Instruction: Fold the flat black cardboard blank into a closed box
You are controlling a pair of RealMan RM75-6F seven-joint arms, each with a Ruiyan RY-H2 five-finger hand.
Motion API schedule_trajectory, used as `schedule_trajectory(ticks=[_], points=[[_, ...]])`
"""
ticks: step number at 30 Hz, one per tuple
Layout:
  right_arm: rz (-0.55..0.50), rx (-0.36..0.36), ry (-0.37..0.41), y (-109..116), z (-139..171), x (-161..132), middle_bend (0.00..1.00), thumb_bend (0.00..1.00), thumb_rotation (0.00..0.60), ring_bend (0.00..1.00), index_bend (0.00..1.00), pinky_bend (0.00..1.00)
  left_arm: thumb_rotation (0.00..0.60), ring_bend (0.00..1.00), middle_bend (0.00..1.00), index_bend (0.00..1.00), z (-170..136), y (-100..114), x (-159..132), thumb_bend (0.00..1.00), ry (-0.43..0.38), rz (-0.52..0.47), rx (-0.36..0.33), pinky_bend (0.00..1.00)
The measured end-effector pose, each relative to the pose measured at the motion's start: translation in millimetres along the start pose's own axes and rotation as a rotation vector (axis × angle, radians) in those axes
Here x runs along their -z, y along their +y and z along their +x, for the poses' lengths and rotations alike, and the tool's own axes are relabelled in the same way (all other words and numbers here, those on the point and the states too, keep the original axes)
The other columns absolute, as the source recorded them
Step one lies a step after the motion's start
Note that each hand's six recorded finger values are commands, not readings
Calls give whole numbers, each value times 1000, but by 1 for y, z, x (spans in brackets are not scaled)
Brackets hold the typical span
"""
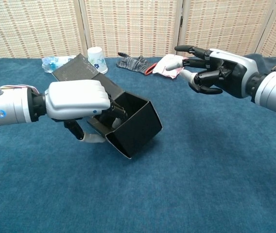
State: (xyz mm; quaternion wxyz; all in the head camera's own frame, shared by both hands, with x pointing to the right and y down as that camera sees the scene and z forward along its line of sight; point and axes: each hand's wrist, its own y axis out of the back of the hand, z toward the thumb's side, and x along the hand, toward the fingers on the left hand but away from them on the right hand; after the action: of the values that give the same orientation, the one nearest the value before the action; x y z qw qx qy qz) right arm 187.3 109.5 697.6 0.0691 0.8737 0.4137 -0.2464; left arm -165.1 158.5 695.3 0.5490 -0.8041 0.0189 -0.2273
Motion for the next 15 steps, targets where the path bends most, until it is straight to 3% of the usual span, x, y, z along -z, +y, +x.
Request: schedule_trajectory(ticks=[6, 15], points=[[1, 2, -1, -1, 2, 1, 234, 502, 600, 738, 0, 996, 600, 519, 403, 436, 11, -7, -10, 721, -17, 27, 6, 494], [-4, 10, -3, 1, 5, 3, 235, 503, 600, 738, 0, 996, 600, 520, 445, 469, 22, -14, -16, 721, -19, 34, 22, 494]])
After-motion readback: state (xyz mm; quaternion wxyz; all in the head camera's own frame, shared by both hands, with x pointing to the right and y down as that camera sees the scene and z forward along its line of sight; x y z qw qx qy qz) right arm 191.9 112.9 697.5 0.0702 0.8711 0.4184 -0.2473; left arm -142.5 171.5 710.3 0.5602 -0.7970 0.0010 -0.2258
